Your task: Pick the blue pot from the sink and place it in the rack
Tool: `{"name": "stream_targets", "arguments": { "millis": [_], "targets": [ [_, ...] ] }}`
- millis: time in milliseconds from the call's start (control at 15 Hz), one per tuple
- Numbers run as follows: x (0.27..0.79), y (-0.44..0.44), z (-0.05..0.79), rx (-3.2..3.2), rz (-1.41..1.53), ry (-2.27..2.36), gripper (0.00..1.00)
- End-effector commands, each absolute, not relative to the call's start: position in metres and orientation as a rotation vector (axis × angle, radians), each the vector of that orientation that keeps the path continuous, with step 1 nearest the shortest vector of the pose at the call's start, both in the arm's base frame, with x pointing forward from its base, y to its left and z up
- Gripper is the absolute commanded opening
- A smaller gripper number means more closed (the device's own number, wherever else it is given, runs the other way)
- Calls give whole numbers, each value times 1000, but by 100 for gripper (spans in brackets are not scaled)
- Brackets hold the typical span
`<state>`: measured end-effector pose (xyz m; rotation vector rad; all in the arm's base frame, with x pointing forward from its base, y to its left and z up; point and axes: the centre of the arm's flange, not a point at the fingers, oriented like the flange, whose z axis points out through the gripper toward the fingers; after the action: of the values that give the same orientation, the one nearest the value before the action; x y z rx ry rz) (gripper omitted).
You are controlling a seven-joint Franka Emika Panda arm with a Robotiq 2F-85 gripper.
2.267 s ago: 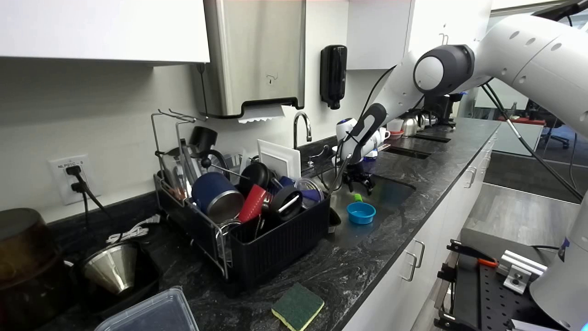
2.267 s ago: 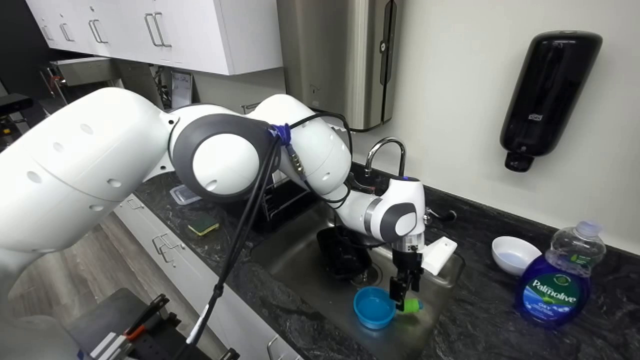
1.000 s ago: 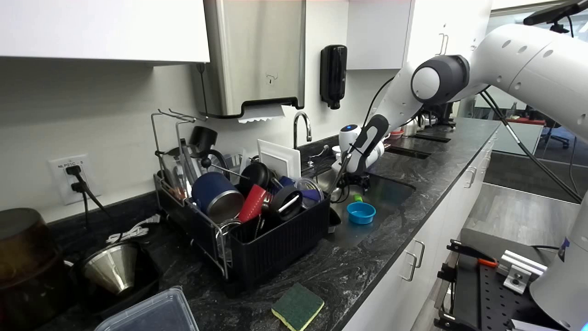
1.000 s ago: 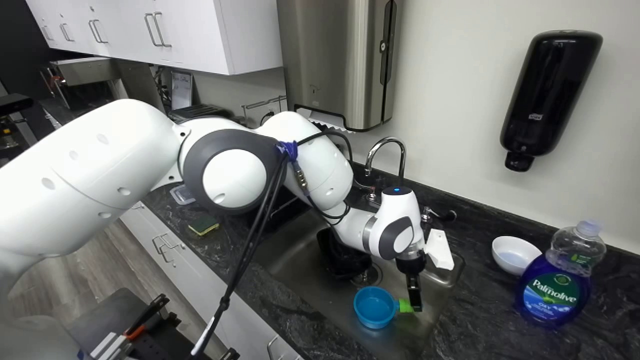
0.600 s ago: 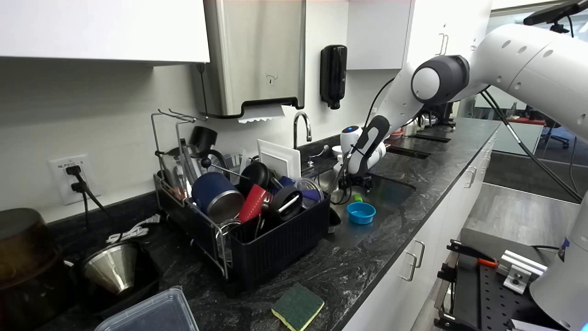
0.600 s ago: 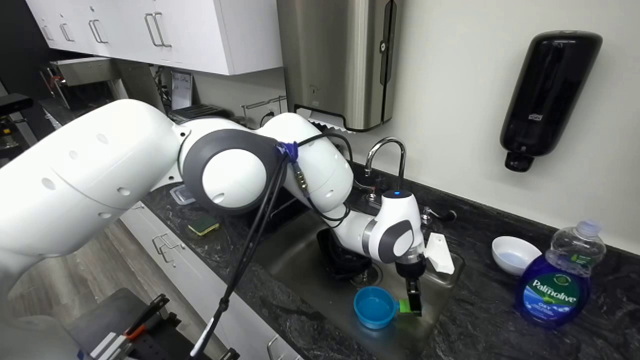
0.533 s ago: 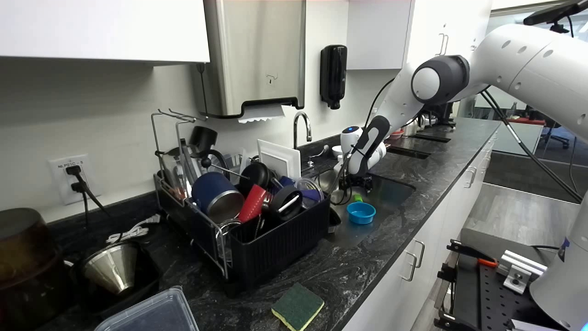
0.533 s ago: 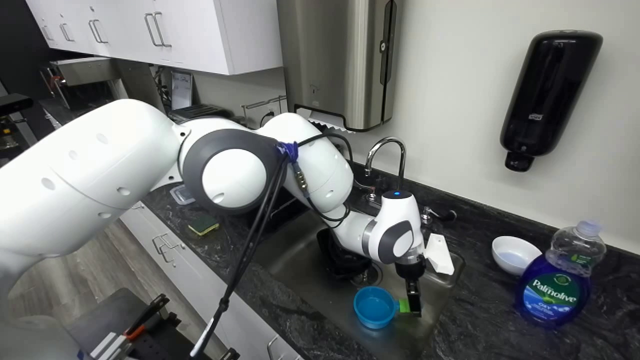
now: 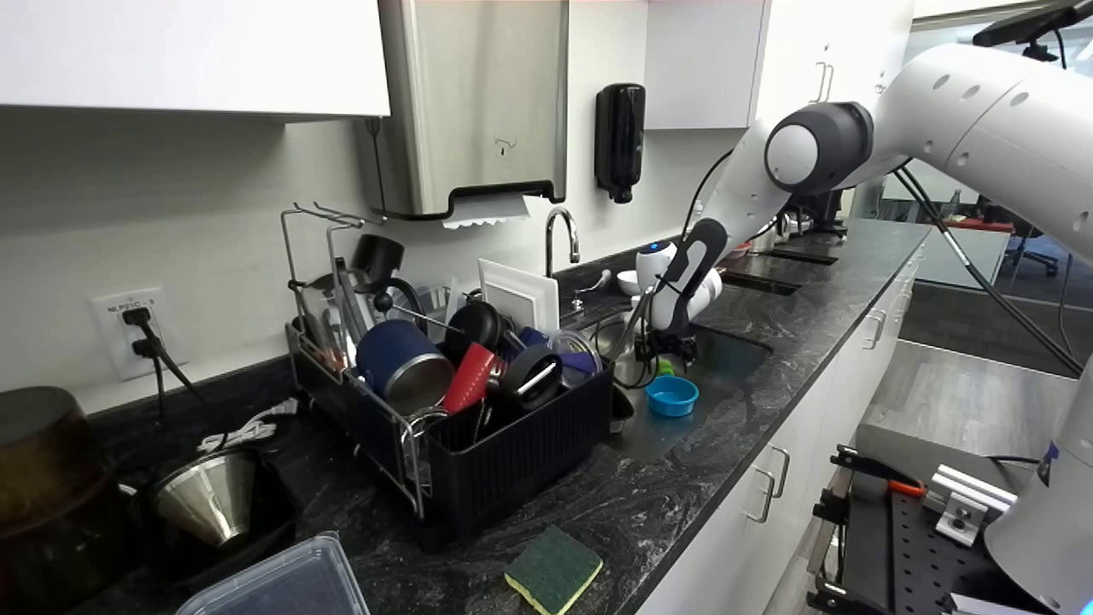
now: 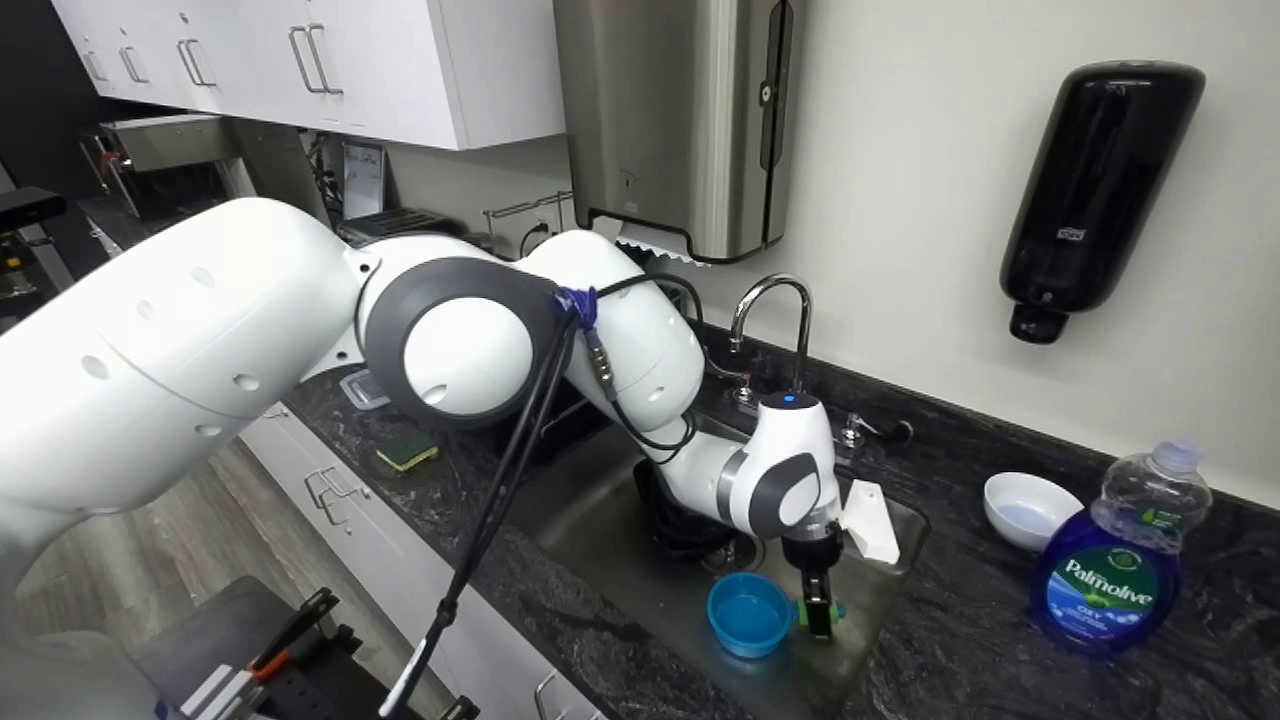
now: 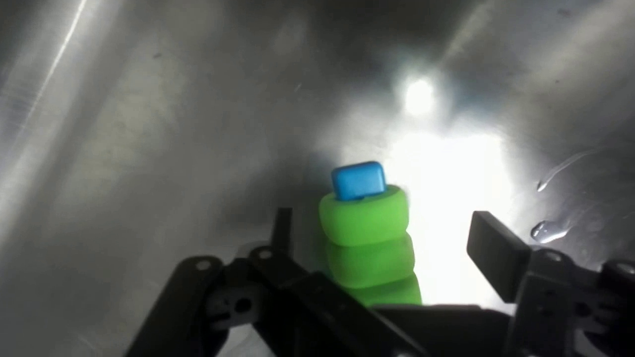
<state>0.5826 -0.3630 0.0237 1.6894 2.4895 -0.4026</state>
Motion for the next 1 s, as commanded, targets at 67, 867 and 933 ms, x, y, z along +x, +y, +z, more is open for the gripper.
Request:
{"name": "stream_targets", "arguments": {
  "millis": [67, 867, 933],
  "targets": [
    [571, -357, 29, 1638, -360, 2509, 51],
    [563, -348, 40, 1647, -323, 2484, 8],
    [563, -347, 43, 1649, -320, 2480, 8]
  ]
}}
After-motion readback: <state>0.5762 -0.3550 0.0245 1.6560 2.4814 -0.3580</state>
